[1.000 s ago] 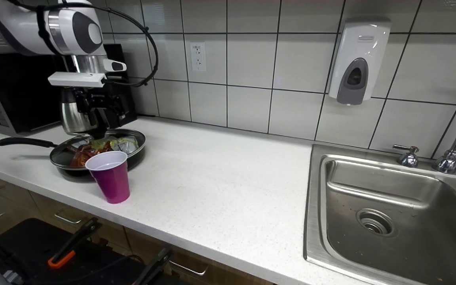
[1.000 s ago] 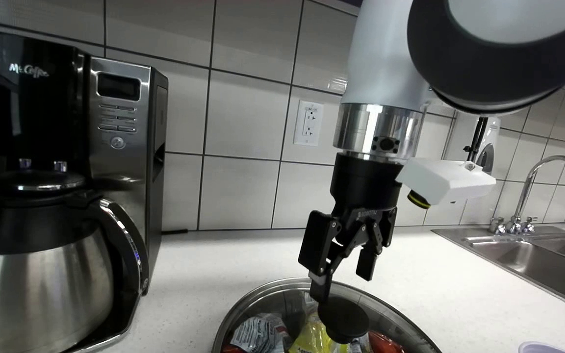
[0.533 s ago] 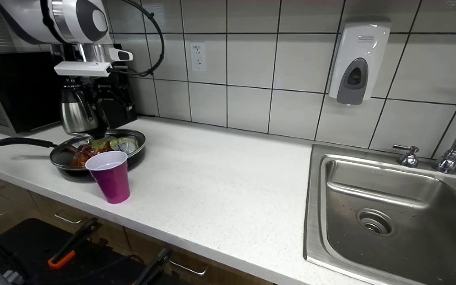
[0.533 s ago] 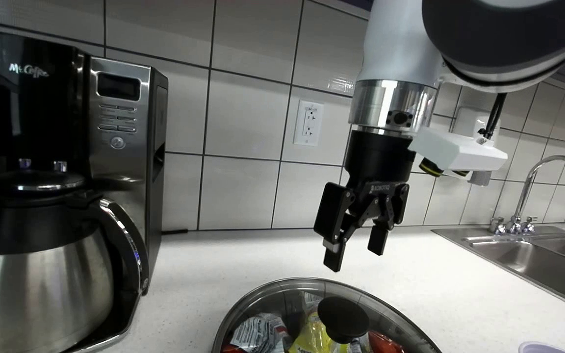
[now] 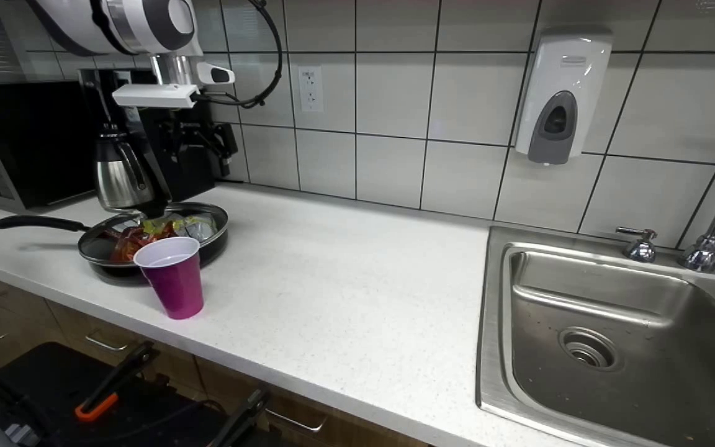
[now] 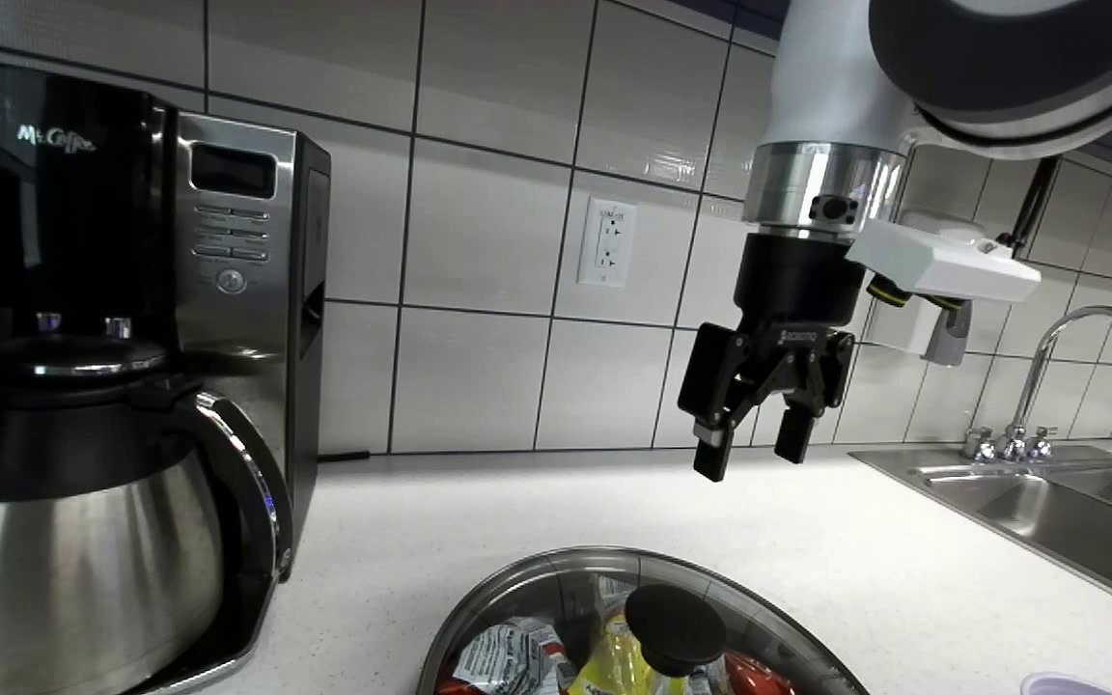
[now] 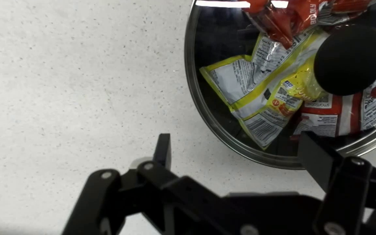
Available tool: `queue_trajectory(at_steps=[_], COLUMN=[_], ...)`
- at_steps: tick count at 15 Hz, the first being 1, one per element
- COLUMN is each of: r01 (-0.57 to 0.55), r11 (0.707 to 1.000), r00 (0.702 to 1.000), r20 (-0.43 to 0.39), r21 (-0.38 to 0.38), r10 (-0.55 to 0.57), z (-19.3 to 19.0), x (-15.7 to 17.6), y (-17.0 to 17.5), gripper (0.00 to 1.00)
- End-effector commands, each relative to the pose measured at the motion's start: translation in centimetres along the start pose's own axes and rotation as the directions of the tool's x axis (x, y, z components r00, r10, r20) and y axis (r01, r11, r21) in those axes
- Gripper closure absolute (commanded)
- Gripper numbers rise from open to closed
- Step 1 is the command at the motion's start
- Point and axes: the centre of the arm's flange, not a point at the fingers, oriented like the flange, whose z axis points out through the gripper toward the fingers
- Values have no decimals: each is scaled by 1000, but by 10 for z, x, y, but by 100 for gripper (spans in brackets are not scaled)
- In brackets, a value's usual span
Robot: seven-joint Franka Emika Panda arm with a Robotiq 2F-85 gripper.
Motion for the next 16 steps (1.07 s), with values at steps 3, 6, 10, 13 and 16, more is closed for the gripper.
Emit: queue_trajectory(at_steps=[3, 6, 10, 13, 16], r01=[-85, -138, -193, -230, -265], r11=[996, 990, 981, 973, 964], r00=[996, 990, 981, 973, 964], r20=[10, 14, 26, 22, 17], r21=[-28, -29, -22, -27, -23], r10=[85, 138, 194, 231, 265], z=[-16, -17, -18, -23, -27], x=[-18, -25, -35, -43, -52], y=[39, 61, 84, 98, 110], gripper=[0, 0, 0, 0, 0])
